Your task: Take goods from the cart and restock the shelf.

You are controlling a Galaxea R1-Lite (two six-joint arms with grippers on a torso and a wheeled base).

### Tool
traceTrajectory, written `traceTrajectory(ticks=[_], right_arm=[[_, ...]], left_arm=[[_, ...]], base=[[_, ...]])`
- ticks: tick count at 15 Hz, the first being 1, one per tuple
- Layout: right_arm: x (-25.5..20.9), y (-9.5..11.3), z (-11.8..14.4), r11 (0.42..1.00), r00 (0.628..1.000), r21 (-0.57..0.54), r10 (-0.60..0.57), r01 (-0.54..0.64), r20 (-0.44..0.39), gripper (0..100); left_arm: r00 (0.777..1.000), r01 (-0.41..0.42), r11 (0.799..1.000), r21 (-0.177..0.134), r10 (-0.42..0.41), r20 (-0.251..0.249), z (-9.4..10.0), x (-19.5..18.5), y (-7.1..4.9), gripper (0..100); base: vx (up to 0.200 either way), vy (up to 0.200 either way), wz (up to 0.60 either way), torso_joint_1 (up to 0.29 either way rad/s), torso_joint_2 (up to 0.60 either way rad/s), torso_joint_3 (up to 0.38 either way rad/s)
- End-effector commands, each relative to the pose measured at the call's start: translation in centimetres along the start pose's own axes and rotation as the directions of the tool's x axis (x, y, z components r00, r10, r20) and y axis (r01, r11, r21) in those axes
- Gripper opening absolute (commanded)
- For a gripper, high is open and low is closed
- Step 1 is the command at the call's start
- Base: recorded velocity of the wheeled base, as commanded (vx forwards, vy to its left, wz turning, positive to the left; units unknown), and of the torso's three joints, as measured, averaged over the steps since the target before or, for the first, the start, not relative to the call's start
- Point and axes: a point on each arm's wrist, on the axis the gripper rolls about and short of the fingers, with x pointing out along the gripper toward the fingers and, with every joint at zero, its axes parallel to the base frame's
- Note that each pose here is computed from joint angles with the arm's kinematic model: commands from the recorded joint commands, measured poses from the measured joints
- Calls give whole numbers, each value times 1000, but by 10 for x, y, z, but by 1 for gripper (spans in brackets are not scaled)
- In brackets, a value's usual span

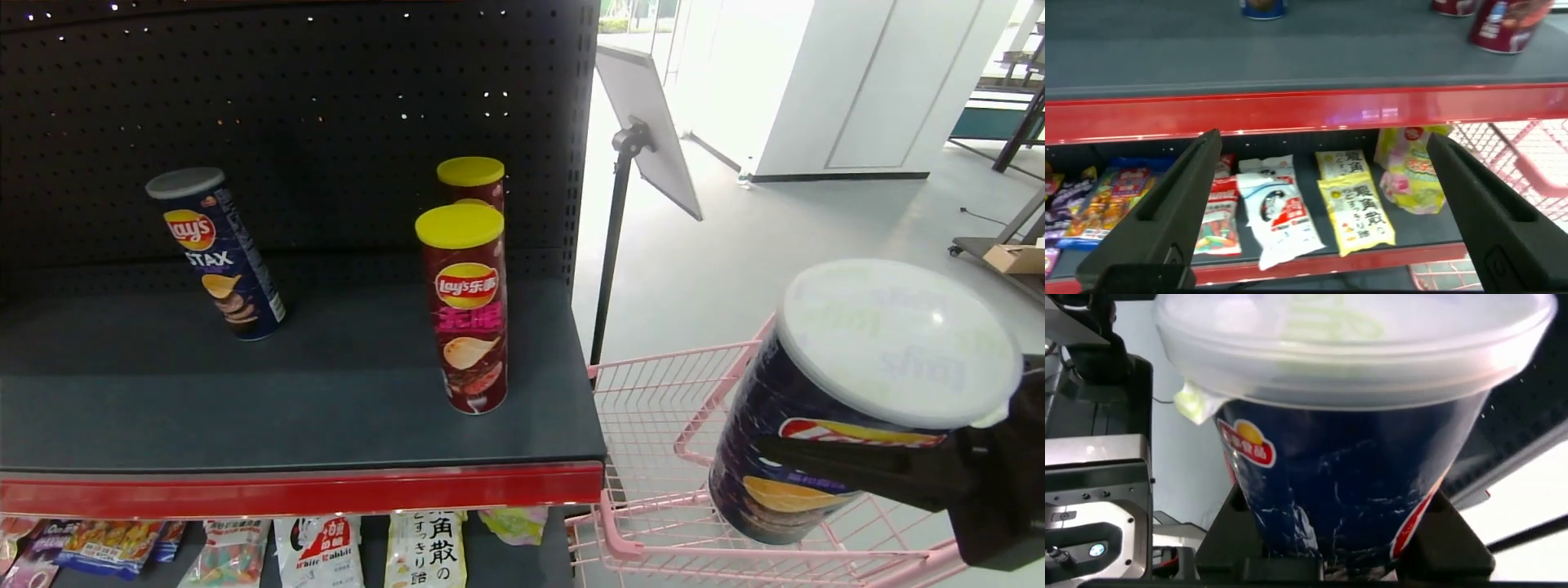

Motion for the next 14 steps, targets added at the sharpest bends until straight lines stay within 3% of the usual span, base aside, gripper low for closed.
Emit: traceTrajectory(ticks=[1, 6, 14], right_arm=[[2, 0, 8, 1000, 1000, -14, 5, -4, 21, 0], [9, 10, 15, 999, 999, -20, 35, -34, 32, 0], [16, 8, 19, 999, 998, -25, 46, -45, 37, 0]], left_arm=[[1000, 1, 1000, 2, -1, -1, 0, 0, 0, 100], [1000, 1, 1000, 2, -1, 1, 0, 0, 0, 100], [1000, 1, 1000, 2, -1, -1, 0, 0, 0, 100]], base=[[0, 200, 0, -2, 7, 2], [0, 200, 0, 2, 2, 1], [0, 200, 0, 3, 2, 2]])
